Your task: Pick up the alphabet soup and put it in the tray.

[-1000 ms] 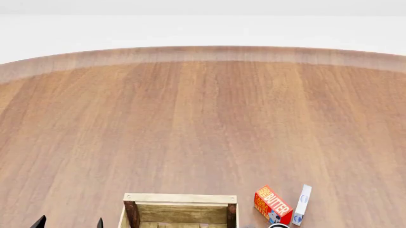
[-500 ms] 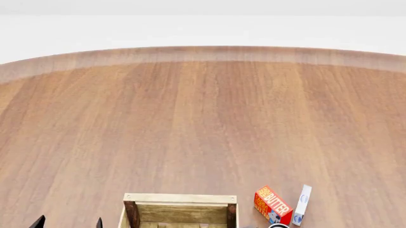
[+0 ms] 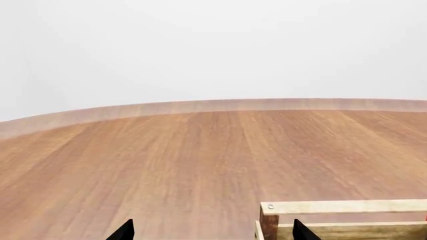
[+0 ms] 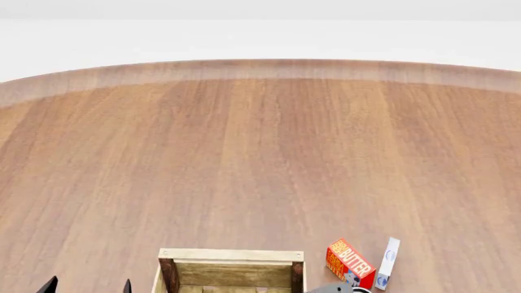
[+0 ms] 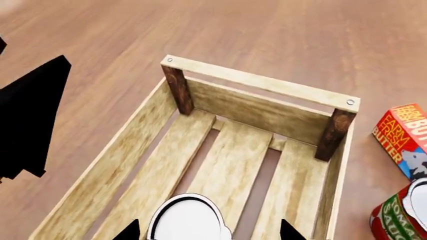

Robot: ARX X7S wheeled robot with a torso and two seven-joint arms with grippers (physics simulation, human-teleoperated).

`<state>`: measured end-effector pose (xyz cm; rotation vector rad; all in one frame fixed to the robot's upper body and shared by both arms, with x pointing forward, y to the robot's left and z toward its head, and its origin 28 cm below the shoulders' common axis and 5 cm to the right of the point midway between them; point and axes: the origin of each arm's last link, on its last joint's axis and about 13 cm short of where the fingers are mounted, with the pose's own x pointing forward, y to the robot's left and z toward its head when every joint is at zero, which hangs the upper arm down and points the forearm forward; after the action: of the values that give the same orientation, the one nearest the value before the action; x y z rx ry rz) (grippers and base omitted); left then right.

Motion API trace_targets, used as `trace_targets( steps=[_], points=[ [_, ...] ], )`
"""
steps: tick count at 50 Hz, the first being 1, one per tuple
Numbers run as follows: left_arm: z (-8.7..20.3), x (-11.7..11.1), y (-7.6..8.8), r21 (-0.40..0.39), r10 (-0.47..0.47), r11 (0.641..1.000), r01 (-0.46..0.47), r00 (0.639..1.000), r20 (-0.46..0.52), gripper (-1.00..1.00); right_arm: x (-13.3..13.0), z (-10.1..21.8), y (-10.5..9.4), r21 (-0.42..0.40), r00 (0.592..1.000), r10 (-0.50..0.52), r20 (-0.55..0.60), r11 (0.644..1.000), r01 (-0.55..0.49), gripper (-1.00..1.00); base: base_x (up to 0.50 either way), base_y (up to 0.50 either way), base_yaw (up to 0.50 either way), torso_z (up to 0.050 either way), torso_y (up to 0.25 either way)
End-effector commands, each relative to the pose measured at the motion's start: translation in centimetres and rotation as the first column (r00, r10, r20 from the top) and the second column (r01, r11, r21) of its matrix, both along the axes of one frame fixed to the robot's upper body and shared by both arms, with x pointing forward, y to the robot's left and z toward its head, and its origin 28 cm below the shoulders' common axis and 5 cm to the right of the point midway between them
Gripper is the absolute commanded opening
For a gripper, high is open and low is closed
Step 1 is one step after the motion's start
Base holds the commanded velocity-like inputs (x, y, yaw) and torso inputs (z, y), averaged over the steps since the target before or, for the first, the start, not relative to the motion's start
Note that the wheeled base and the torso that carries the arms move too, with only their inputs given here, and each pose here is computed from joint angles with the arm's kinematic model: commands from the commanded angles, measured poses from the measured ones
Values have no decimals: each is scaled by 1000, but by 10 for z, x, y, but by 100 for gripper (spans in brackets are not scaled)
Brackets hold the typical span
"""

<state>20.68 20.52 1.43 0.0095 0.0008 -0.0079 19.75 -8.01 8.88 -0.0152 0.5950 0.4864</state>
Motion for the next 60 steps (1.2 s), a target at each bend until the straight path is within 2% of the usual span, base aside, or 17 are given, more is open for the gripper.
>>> trace_targets(
  steps=[1, 15, 24, 28, 37, 40, 44, 49, 51, 60],
  points=[
    [1, 0, 0, -1, 2, 1000, -2, 1000, 2, 100, -3, 14, -8, 34, 993, -70, 91, 997, 67, 100, 0, 0, 0, 0, 0],
    [3, 0, 1, -9, 5, 1000, -5, 1000, 7, 100, -9, 25, -21, 108, 968, -172, 180, 982, 155, 100, 0, 0, 0, 0, 0],
    [6, -2, 1, -9, 7, 1000, -6, 1000, 22, 100, -14, 29, -22, 112, 950, -196, 243, 978, 174, 100, 0, 0, 0, 0, 0],
    [10, -4, 1, -19, 4, 1000, -4, 1000, 29, 100, -12, 35, -25, 149, 919, -254, 302, 965, 218, 100, 0, 0, 0, 0, 0],
    [18, -5, 1, -35, 9, 999, -8, 999, 49, 100, -15, 42, -29, 137, 870, -292, 398, 956, 258, 100, 0, 0, 0, 0, 0],
    [22, -7, 1, -42, 8, 999, -6, 998, 58, 100, -16, 43, -29, 135, 865, -299, 403, 954, 267, 100, 0, 0, 0, 0, 0],
    [27, -10, 0, -52, 2, 999, 2, 997, 72, 100, -15, 41, -31, 99, 820, -304, 486, 951, 294, 100, 0, 0, 0, 0, 0],
    [34, -12, 1, -67, 5, 998, 1, 996, 90, 100, -16, 46, -30, 110, 772, -311, 555, 947, 302, 100, 0, 0, 0, 0, 0],
    [35, -12, 0, -69, 6, 998, 1, 996, 94, 100, -16, 47, -31, 81, 736, -298, 608, 945, 316, 100, 0, 0, 0, 0, 0],
    [44, -16, -1, -78, -3, 997, 13, 993, 119, 100, -19, 50, -33, 110, 689, -339, 640, 929, 354, 100, 0, 0, 0, 0, 0]
  ],
)
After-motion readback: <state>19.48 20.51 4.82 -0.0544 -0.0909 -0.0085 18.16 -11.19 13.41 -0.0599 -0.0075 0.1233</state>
